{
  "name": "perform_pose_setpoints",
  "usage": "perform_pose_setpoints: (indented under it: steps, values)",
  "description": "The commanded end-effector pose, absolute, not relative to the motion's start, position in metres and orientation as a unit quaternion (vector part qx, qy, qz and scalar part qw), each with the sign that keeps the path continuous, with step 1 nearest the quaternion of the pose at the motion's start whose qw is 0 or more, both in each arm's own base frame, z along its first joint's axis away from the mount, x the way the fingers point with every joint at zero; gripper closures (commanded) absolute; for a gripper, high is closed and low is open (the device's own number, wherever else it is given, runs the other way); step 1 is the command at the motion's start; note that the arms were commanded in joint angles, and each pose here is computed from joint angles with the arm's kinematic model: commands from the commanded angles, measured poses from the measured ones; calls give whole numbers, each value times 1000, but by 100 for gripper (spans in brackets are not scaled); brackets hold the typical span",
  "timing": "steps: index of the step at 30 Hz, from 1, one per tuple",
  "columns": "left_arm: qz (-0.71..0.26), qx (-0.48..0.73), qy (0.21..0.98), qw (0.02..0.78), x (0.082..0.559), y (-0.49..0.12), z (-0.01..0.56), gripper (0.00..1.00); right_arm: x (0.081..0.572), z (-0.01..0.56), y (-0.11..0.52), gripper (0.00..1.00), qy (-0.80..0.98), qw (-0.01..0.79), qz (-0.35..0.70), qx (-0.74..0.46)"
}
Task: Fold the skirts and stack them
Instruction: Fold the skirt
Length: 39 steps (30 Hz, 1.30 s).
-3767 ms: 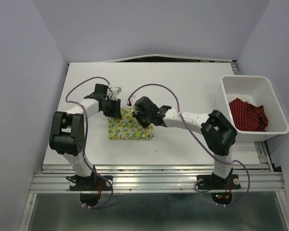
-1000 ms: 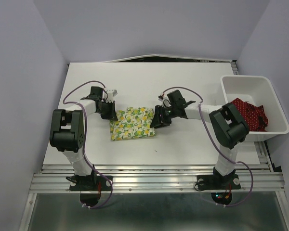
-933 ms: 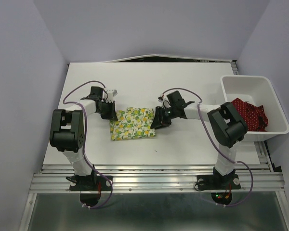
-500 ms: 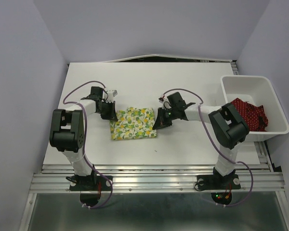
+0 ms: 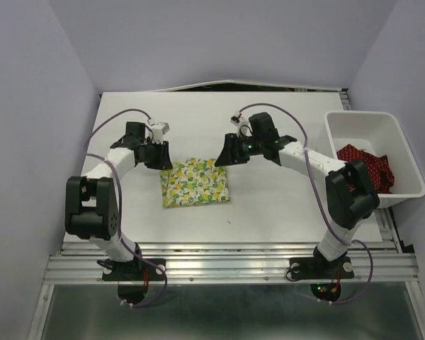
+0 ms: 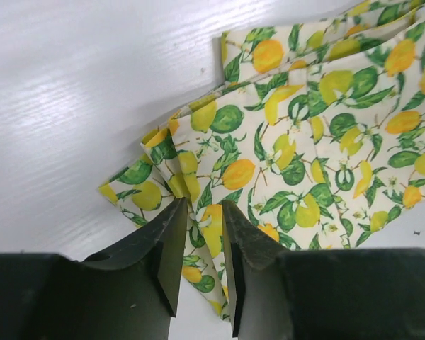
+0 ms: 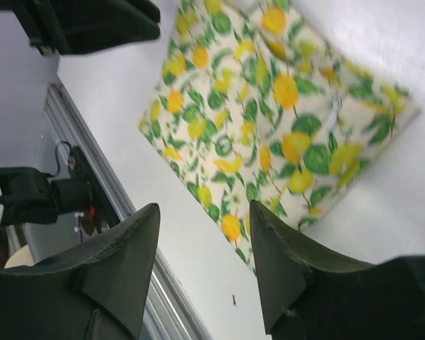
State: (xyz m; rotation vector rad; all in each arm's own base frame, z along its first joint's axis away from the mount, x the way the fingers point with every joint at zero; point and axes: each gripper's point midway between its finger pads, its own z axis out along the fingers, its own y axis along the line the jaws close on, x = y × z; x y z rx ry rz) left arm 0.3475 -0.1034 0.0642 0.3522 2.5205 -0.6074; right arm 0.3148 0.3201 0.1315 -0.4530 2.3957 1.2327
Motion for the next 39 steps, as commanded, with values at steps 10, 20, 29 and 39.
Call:
perform_pose_setpoints:
  steps: [10, 20, 29, 39]
  values:
    - [-147, 94, 906, 386, 364, -90, 130, 27, 335, 119, 372, 40, 832, 257, 421, -255]
    - [-111, 96, 917, 371, 349, -101, 113, 22, 348, 42, 370, 40, 870, 248, 360, -227]
    - [-86, 72, 923, 367, 359, -93, 109, 21, 344, -25, 380, 39, 924, 223, 288, -115]
    - [-38, 54, 937, 342, 359, -77, 108, 20, 371, -34, 410, 35, 933, 201, 298, 6]
